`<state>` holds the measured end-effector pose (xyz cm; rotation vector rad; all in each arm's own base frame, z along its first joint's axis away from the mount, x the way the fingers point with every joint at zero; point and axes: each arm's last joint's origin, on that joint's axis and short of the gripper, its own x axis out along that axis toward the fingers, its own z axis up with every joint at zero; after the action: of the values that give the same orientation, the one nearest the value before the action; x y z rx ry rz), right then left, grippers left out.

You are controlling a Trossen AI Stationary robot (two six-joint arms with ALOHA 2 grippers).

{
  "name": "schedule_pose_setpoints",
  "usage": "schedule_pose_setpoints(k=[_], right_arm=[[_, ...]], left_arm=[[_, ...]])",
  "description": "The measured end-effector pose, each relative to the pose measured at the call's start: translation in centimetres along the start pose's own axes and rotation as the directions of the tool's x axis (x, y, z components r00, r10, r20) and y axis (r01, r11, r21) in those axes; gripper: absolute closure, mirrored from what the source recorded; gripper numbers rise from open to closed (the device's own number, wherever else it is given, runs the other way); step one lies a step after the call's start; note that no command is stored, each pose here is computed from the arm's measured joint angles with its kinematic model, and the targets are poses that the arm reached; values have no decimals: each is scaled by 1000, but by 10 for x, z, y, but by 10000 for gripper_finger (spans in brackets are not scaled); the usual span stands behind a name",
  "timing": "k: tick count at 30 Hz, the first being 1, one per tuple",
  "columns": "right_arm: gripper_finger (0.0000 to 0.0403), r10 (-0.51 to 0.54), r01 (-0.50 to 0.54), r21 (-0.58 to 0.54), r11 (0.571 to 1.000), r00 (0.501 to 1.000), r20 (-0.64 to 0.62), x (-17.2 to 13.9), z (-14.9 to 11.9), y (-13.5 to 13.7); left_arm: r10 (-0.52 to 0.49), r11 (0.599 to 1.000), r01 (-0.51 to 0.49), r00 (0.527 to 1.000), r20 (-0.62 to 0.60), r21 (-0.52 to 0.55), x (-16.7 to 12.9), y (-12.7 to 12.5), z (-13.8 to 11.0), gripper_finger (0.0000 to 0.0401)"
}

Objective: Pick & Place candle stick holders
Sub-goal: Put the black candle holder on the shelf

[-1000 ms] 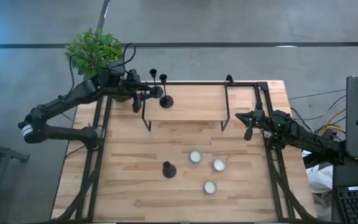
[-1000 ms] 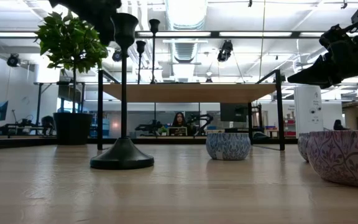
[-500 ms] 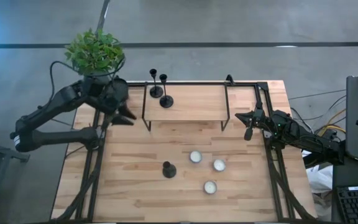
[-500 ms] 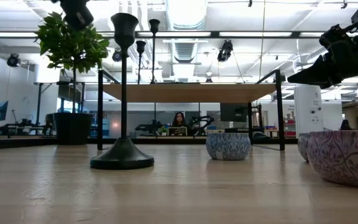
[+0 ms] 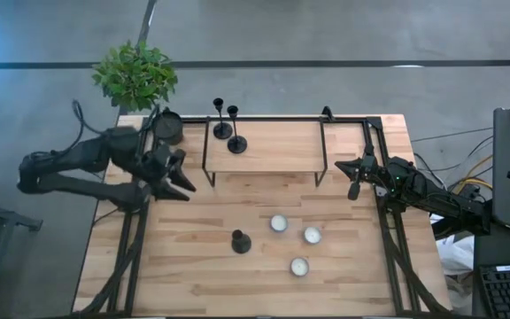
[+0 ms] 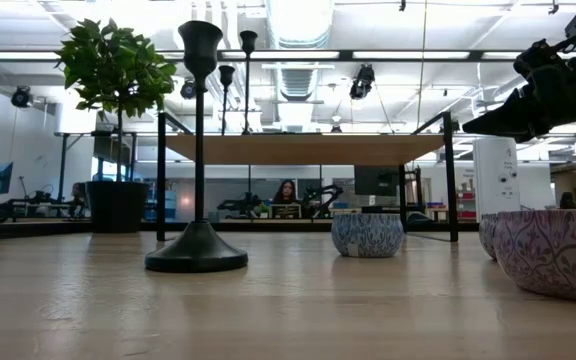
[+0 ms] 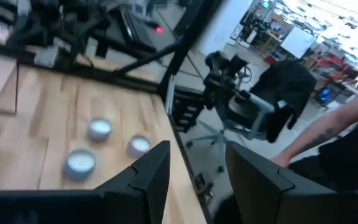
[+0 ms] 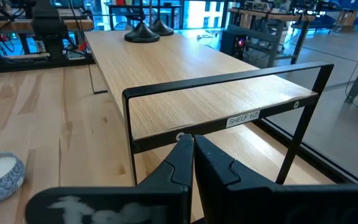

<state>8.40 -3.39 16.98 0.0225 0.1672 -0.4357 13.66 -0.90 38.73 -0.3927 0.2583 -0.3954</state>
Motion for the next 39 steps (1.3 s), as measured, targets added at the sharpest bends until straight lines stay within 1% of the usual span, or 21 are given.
schedule_pose_setpoints(k=[4, 6, 8, 13, 16, 18, 20, 22, 26, 28, 29, 31, 33, 34, 37, 39], right_arm=[[394, 0, 0, 0, 1000, 1000, 0, 0, 0, 0], [394, 0, 0, 0, 1000, 1000, 0, 0, 0, 0], [394, 0, 0, 0, 1000, 1000, 0, 0, 0, 0], [394, 0, 0, 0, 1000, 1000, 0, 0, 0, 0], [394, 0, 0, 0, 1000, 1000, 0, 0, 0, 0], [394, 0, 0, 0, 1000, 1000, 0, 0, 0, 0], [394, 0, 0, 0, 1000, 1000, 0, 0, 0, 0], [394, 0, 0, 0, 1000, 1000, 0, 0, 0, 0], [394, 0, 0, 0, 1000, 1000, 0, 0, 0, 0], [394, 0, 0, 0, 1000, 1000, 0, 0, 0, 0], [394, 0, 0, 0, 1000, 1000, 0, 0, 0, 0], [394, 0, 0, 0, 1000, 1000, 0, 0, 0, 0], [394, 0, 0, 0, 1000, 1000, 0, 0, 0, 0], [394, 0, 0, 0, 1000, 1000, 0, 0, 0, 0], [394, 0, 0, 0, 1000, 1000, 0, 0, 0, 0], [394, 0, 0, 0, 1000, 1000, 0, 0, 0, 0]], left_arm=[[100, 994, -100, 995, 16, 49, 9, -13, -6, 240], [166, 984, -166, 986, 2, 71, 14, -17, -11, 240], [209, 975, -207, 978, -25, 83, 19, -18, -16, 240], [218, 971, -203, 968, -121, 130, 35, -18, -25, 240], [186, 975, -152, 956, -227, 162, 48, -16, -34, 240], [150, 980, -99, 941, -305, 174, 56, -14, -40, 240], [120, 983, -52, 909, -399, 177, 61, -13, -48, 240], [107, 983, -18, 865, -491, 182, 65, -11, -57, 240], [161, 976, -24, 752, -639, 218, 66, -6, -75, 240], [183, 973, -35, 717, -673, 227, 67, -2, -86, 240], [186, 974, -43, 708, -681, 222, 68, 0, -92, 240], [198, 975, -70, 715, -671, 213, 72, 4, -104, 241], [212, 970, -82, 738, -640, 227, 78, 8, -116, 244], [214, 969, -82, 755, -619, 235, 81, 10, -122, 245], [184, 969, -62, 828, -529, 240, 93, 16, -136, 247], [167, 969, -53, 861, -481, 242, 98, 20, -145, 247]])
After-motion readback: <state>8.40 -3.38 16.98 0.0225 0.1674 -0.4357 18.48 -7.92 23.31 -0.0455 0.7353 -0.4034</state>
